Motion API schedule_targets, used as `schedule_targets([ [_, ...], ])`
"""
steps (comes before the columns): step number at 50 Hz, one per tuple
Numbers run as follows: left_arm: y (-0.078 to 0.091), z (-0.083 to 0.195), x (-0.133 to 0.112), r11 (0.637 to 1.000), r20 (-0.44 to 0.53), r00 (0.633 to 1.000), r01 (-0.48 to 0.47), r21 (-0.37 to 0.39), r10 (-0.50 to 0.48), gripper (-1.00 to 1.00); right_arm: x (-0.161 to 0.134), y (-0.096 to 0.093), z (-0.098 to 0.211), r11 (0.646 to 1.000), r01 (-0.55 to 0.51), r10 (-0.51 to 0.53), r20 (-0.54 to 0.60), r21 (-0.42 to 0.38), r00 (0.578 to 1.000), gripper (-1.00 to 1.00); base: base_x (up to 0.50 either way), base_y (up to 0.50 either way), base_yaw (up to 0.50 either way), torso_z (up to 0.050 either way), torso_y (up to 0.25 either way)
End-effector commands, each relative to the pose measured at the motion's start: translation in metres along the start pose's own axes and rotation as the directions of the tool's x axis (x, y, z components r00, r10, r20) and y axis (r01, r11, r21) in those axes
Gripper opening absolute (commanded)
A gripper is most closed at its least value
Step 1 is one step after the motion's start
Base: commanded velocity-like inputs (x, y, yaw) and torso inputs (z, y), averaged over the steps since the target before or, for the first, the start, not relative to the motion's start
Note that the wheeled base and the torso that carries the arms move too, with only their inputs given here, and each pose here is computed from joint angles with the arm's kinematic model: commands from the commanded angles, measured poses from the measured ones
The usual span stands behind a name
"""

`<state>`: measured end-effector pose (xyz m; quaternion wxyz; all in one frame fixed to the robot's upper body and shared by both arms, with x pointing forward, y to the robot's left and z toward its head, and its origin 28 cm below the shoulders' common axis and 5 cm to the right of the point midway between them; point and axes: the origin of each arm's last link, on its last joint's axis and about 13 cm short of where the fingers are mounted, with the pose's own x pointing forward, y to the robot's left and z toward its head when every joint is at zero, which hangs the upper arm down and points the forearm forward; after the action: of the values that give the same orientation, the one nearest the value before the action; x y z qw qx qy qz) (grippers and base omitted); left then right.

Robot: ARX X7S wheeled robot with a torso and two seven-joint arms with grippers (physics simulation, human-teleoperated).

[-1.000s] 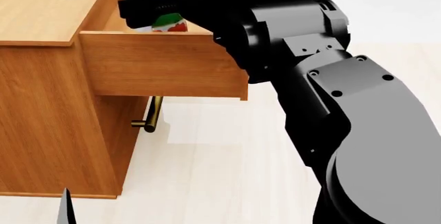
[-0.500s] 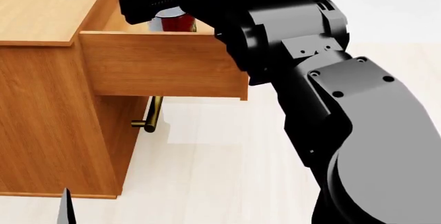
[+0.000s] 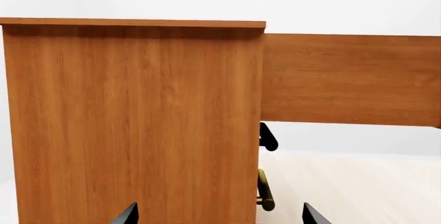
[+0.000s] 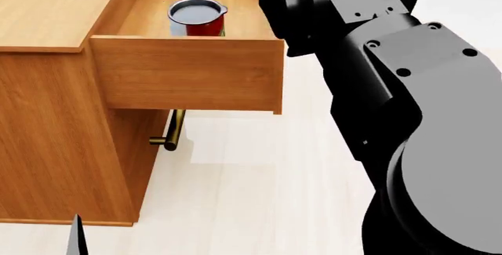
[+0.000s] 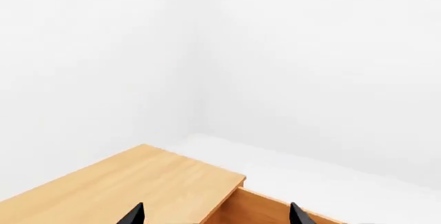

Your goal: Put the ketchup in the top drawer of the cabinet.

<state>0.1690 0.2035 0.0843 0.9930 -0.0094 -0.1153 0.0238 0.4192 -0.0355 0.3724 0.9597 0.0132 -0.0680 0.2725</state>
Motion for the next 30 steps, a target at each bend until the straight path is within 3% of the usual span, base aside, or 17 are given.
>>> schedule_targets([
  [1,0.000,0.000,0.000,1.000,0.000,1.000,0.002,-0.002,-0.002,1.00,-0.001,0.004,0.043,0.998,0.050,-0.042,0.220,-0.028,0.975,1.00,0.00,0.00,0.00,0.000,0.000],
  [13,-0.001,0.001,-0.001,1.000,0.001,1.000,0.003,0.000,-0.003,1.00,-0.006,0.005,0.074,0.995,0.084,-0.062,0.344,-0.051,0.937,1.00,0.00,0.00,0.00,0.000,0.000],
  [30,-0.002,0.000,-0.001,1.000,-0.001,1.000,0.015,-0.004,-0.015,1.00,-0.017,-0.007,0.096,0.978,0.173,-0.127,0.320,-0.119,0.939,1.00,0.00,0.00,0.00,0.000,0.000],
])
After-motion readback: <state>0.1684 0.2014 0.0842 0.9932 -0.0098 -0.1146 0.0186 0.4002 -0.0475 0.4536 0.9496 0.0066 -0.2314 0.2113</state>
